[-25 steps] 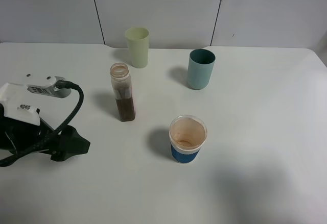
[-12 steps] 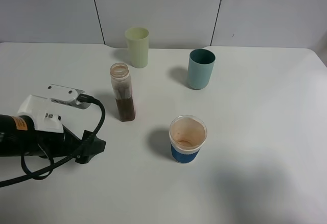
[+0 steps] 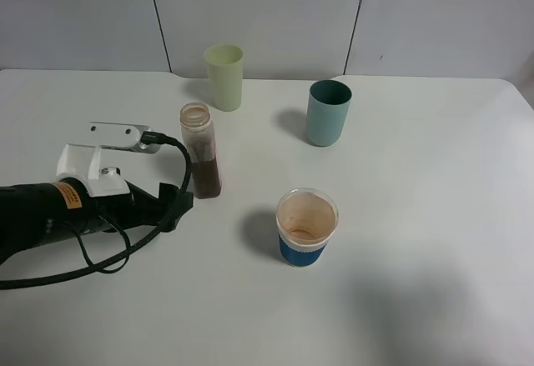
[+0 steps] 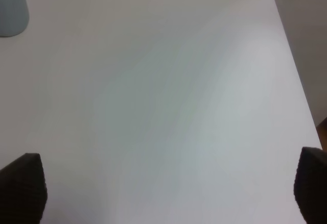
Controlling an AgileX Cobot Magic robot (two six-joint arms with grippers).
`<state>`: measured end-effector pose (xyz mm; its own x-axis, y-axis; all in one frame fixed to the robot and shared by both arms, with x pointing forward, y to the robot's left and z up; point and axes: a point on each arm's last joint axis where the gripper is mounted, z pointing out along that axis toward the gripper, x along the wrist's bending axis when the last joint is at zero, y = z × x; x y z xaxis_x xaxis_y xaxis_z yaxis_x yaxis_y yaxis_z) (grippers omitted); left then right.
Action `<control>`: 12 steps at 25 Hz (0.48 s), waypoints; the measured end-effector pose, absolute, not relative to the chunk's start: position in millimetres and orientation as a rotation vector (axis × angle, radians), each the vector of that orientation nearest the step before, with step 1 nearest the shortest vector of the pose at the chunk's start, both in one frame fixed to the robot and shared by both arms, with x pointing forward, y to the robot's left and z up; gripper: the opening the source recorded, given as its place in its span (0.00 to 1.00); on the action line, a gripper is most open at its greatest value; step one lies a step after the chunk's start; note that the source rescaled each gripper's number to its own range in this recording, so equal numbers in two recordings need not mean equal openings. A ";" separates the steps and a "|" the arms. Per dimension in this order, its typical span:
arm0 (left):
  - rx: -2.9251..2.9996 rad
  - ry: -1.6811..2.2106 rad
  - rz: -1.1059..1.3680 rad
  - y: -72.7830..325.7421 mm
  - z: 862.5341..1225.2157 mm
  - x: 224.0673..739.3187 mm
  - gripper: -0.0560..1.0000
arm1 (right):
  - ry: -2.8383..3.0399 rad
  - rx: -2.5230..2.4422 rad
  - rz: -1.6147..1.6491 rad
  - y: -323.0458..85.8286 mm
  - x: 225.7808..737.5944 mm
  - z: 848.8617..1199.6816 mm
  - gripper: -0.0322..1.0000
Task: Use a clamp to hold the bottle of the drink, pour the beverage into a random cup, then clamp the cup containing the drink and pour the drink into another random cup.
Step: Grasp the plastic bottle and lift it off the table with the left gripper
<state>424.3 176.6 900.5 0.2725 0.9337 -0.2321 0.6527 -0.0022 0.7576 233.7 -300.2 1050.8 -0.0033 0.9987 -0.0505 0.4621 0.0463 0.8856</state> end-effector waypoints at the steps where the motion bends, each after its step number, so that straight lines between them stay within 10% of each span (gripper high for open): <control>1: 1.722 1.448 0.439 175.0 899.3 425.0 0.93 | 1.569 1.516 0.898 -300.2 233.7 1050.8 0.90; 12: 1.719 1.426 0.448 160.0 886.3 442.9 0.93 | 1.569 1.516 0.898 -300.2 233.7 1050.8 0.90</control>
<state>442.9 160.0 886.3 0.2898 0.9288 -0.2309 0.6296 -0.0033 0.7770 233.7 -300.2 1050.8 -0.0033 0.9987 -0.0505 0.4621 0.0463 0.8856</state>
